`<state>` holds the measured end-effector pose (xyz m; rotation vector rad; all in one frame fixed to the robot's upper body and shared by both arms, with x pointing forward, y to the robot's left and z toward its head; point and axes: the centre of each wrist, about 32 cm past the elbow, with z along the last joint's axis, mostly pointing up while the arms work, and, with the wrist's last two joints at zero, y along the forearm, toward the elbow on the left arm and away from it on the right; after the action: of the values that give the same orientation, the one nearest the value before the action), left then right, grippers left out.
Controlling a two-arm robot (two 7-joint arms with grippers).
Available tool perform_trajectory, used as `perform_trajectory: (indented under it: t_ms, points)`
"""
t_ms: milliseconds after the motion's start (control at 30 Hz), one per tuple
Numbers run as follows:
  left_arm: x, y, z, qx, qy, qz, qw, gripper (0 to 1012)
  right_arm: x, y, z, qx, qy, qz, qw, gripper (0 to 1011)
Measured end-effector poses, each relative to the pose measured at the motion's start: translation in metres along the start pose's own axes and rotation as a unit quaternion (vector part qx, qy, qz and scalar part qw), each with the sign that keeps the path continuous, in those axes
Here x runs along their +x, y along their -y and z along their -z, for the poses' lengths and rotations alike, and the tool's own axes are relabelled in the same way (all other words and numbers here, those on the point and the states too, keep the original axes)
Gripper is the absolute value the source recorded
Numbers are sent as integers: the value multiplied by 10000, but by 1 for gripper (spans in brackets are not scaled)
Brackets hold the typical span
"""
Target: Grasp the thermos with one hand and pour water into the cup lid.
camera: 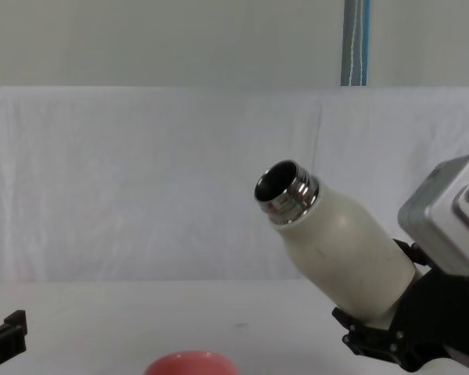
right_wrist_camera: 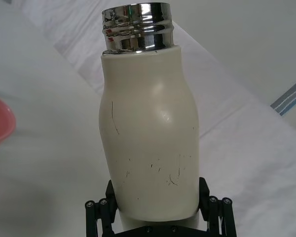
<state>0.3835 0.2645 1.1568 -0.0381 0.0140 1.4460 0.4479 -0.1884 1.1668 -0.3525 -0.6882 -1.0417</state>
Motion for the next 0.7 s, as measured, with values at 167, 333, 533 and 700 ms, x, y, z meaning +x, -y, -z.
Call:
perform_trajectory:
  t_ms: [167,333,533,700]
  points:
    - [0,0,0,1,0,0,10000,1001,-18,6,19,10,152,-10,9999,969]
    - [0,0,0,1,0,0,10000,1001,-35,21,44,10,369,-54,9993,968]
    - [0,0,0,0,0,0,10000,1001,-49,19,58,23,718,-95,9974,968]
    - [0,0,0,1,0,0,10000,1001,-60,14,62,40,967,-111,9952,969]
